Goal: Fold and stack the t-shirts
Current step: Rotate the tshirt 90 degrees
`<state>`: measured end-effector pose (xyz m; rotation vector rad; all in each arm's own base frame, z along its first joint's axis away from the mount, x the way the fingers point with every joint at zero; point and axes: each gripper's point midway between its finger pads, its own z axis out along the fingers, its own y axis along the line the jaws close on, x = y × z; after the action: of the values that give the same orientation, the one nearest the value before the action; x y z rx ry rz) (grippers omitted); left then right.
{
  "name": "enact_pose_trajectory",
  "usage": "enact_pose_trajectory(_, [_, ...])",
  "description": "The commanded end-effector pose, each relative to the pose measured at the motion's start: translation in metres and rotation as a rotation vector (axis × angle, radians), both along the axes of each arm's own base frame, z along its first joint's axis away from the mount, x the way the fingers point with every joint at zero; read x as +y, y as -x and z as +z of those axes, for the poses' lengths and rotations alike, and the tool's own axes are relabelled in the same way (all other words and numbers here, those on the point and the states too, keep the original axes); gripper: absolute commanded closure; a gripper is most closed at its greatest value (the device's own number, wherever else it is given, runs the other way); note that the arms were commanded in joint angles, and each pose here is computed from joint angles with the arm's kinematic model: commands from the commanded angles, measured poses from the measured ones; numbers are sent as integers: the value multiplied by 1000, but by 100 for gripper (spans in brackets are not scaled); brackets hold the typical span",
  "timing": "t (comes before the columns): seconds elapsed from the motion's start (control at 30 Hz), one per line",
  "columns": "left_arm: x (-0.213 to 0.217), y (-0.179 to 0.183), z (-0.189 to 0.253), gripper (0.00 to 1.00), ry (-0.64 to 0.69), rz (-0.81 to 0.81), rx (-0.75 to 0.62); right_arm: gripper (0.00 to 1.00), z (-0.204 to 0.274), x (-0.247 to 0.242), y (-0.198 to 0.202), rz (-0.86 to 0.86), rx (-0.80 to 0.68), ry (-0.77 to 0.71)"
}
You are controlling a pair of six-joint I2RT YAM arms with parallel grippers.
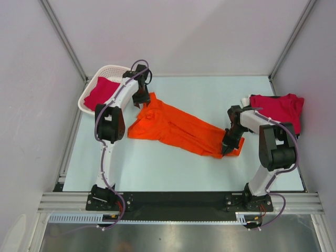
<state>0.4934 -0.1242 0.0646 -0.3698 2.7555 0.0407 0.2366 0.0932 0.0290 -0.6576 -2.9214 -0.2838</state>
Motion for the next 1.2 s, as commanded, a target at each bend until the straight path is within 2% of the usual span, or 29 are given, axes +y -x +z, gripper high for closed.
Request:
enact_pose_trajectory(0.0, [1,-9,22,28,30,7,-52,92,12,-11,20,6,14,78])
enact_pose_trajectory(0.1, [5,-7,27,20,28,8,-58,65,33,-22,6,7,-65,138])
enact_pose_trajectory(0.13, [6,-5,34,20,27,8,-67,46,46,-24,-7,4,-114,157])
enact_pose_trajectory(0.2, [9,0,36,18,25,10,-61,24,69,-28,-15,11,-169,172])
enact_pose_trajectory(0.23, [10,2,43,18,20,9,-70,7,80,-30,-20,13,-199,184])
enact_pose_trajectory(0.27, [11,5,45,17,18,9,-70,0,102,-29,-33,22,-260,180])
enact_pose_trajectory(0.37, [16,18,49,16,9,12,-57,0,149,-23,-60,48,-427,142])
enact_pose_trajectory(0.47, [18,34,38,15,9,10,-21,0,165,-18,-91,87,-568,120])
enact_pose_trajectory(0.67, [27,54,24,16,-29,-4,40,0,118,27,-173,244,-684,-87])
enact_pose_trajectory(0.7, [30,57,27,16,-45,0,38,0,127,33,-191,257,-726,-111])
enact_pose_trajectory(0.73, [32,58,28,16,-49,1,37,0,105,41,-210,269,-716,-144])
enact_pose_trajectory(0.8, [35,64,31,16,-58,5,37,0,112,55,-237,284,-754,-208])
enact_pose_trajectory(0.83, [35,66,31,16,-61,6,38,0,88,62,-247,298,-723,-242])
enact_pose_trajectory(0.9, [38,71,34,15,-69,11,43,0,93,76,-267,332,-755,-291])
enact_pose_trajectory(1.0, [42,76,34,16,-85,21,54,0,69,91,-285,355,-731,-356])
enact_pose_trajectory(1.03, [42,77,34,16,-84,22,56,0,86,96,-299,362,-783,-369])
enact_pose_trajectory(1.17, [45,83,33,15,-94,26,68,0,75,112,-316,343,-782,-465])
